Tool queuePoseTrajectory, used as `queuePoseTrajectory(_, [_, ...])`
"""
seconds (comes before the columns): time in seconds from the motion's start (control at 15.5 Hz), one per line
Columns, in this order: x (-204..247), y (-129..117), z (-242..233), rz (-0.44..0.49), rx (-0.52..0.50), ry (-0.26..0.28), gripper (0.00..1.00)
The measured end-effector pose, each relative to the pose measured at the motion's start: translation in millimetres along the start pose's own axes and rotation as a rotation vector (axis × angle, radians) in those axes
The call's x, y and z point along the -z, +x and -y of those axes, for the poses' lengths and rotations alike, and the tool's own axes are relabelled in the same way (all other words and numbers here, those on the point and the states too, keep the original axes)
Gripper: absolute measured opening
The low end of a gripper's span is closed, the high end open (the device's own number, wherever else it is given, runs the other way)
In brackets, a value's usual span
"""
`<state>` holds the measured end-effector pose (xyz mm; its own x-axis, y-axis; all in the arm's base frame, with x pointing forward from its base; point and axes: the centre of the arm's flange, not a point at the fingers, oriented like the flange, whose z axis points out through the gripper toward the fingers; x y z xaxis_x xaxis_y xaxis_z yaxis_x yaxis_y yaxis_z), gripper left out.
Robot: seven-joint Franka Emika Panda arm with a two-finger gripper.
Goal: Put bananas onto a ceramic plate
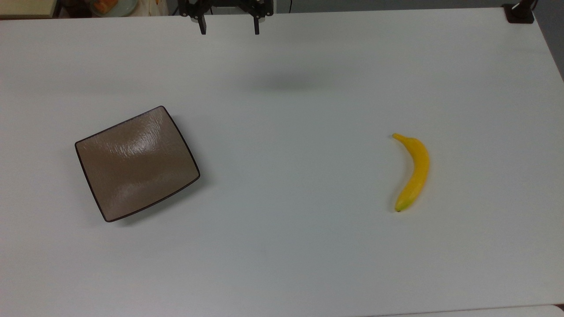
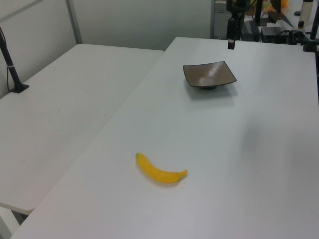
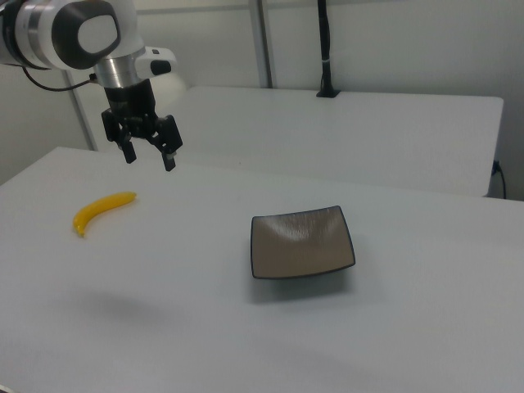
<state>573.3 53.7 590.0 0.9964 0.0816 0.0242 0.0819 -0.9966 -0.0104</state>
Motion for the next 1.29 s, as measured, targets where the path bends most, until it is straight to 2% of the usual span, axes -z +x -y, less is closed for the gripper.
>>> queuePoseTrajectory(1.03, [-13,-6,6,-0.005,0.007,0.001,1.0])
queuePoseTrajectory(1.29, [-29,10,34,-0.067,-0.084,0.015,1.0])
